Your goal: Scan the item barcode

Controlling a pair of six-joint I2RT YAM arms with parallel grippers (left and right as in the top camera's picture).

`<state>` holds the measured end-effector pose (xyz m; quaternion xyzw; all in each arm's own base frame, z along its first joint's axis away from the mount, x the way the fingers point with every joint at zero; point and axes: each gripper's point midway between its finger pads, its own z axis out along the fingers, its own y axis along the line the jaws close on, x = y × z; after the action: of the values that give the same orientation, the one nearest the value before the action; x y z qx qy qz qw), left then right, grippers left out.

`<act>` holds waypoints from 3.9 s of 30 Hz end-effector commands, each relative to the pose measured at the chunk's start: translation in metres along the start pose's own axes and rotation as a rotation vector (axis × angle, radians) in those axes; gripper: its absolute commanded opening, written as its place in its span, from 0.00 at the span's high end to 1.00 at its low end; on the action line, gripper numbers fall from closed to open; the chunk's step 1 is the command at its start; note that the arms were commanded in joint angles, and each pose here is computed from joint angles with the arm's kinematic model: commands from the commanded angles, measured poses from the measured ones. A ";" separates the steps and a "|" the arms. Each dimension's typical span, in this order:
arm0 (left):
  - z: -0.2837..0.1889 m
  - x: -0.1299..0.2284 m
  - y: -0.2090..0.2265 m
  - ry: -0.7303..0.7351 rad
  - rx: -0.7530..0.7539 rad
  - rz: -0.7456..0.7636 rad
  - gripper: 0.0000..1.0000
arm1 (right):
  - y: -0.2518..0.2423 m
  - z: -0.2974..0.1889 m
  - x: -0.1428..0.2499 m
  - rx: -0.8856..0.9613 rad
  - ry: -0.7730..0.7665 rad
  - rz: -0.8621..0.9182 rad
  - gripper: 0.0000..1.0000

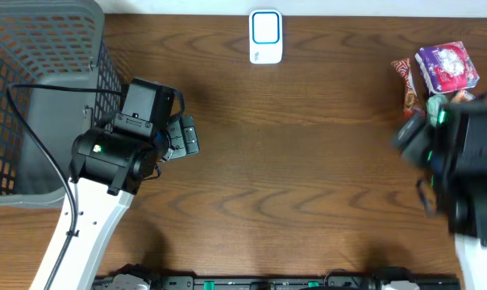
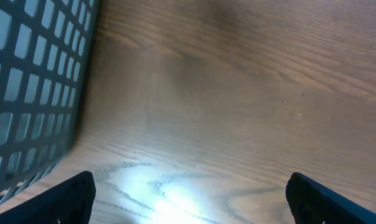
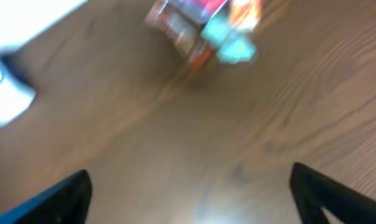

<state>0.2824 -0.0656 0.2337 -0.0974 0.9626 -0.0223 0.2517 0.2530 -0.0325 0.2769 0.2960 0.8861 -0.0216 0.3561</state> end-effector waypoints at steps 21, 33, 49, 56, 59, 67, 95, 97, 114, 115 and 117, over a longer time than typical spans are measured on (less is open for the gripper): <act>0.000 -0.001 0.002 -0.001 -0.011 0.006 0.02 | -0.042 -0.066 0.125 -0.150 0.331 -0.074 0.01; 0.000 -0.001 0.002 -0.001 -0.011 0.006 0.02 | -0.043 -0.067 0.126 -0.162 0.330 -0.166 0.01; 0.000 -0.001 0.002 -0.001 -0.011 0.006 0.02 | -0.039 -0.068 0.117 -0.201 0.264 -0.260 0.01; 0.000 -0.001 0.002 -0.001 -0.011 0.006 0.02 | -0.038 -0.079 0.109 -0.269 0.154 -0.293 0.01; 0.000 -0.001 0.002 -0.001 -0.011 0.006 0.02 | -0.037 -0.087 0.105 -0.307 0.095 -0.292 0.01; 0.000 -0.001 0.002 -0.001 -0.011 0.006 0.02 | -0.047 -0.110 0.104 -0.381 -0.059 -0.339 0.01; 0.000 -0.001 0.002 -0.001 -0.011 0.006 0.02 | 0.004 -0.012 0.094 -0.526 -0.501 -0.424 0.01; 0.000 -0.001 0.002 -0.001 -0.011 0.006 0.02 | 0.006 -0.003 0.095 -0.532 -0.519 -0.420 0.01; 0.000 -0.001 0.002 -0.001 -0.011 0.006 0.02 | 0.026 0.034 0.103 -0.577 -0.660 -0.526 0.01; 0.000 -0.001 0.002 -0.001 -0.011 0.006 0.02 | 0.027 0.036 0.104 -0.578 -0.667 -0.524 0.01; 0.000 -0.001 0.002 -0.001 -0.011 0.006 0.02 | 0.029 0.043 0.103 -0.586 -0.698 -0.516 0.01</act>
<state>0.2823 -0.0656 0.2336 -0.0974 0.9627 -0.0220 0.2516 0.2314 0.0327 0.1926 -0.0567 0.7349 0.0509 0.6739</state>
